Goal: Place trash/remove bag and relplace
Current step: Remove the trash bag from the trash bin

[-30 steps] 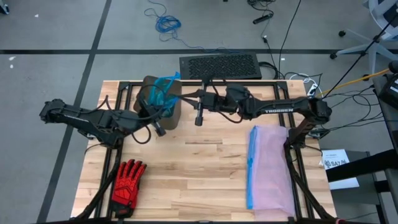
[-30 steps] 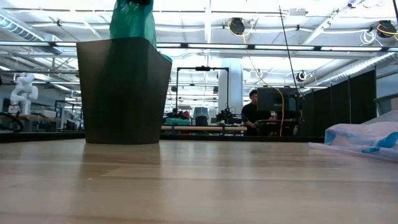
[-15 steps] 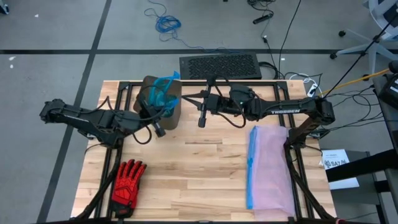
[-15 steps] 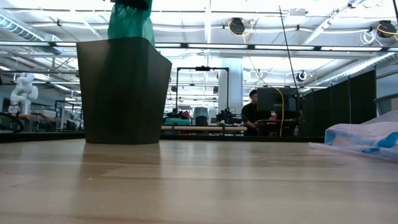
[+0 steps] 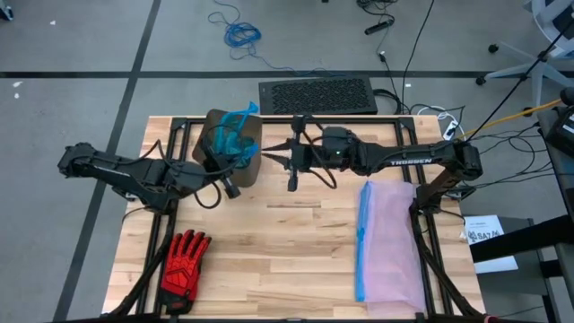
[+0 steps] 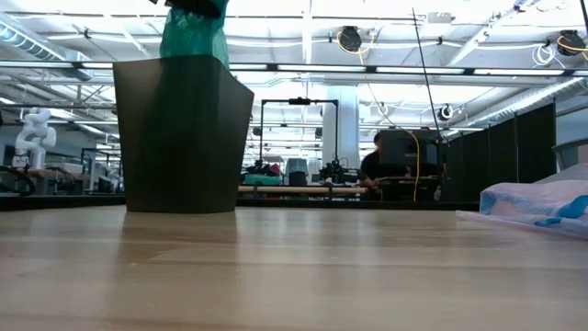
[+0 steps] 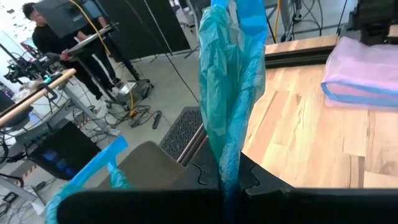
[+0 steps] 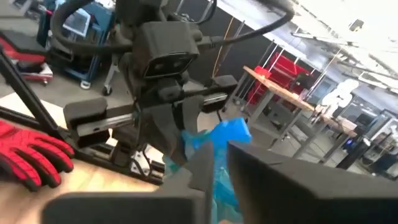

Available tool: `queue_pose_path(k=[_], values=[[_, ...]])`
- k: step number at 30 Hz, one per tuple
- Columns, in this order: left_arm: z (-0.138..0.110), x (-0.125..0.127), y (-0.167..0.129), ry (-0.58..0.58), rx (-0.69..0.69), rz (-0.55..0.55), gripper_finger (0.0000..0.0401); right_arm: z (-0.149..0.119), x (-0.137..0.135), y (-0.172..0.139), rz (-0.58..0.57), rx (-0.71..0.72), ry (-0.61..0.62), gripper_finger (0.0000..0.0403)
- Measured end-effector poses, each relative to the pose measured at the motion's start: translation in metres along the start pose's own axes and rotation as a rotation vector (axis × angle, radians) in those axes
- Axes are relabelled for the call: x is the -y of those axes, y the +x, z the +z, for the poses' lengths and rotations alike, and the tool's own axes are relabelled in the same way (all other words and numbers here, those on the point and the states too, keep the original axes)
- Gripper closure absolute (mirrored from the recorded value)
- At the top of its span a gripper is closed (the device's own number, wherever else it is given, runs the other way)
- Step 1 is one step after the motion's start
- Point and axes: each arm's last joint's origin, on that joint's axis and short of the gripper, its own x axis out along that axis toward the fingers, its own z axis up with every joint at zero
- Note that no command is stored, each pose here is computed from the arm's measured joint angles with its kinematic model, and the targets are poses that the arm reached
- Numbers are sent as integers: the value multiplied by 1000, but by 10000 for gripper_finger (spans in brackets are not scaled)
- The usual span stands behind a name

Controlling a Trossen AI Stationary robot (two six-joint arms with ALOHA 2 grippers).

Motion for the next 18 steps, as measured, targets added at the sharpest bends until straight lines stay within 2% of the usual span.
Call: queue_pose_path(k=[7,11,14,18], values=[[0,3,2,3,0,-21,401,-2,10,0,-22,19,120,243],[0,4,3,7,-4,-22,401,-7,19,1,70,59,218,190],[0,4,3,4,0,-23,401,-11,25,2,118,76,282,174],[2,5,3,-5,21,-37,401,-20,26,10,163,106,332,188]])
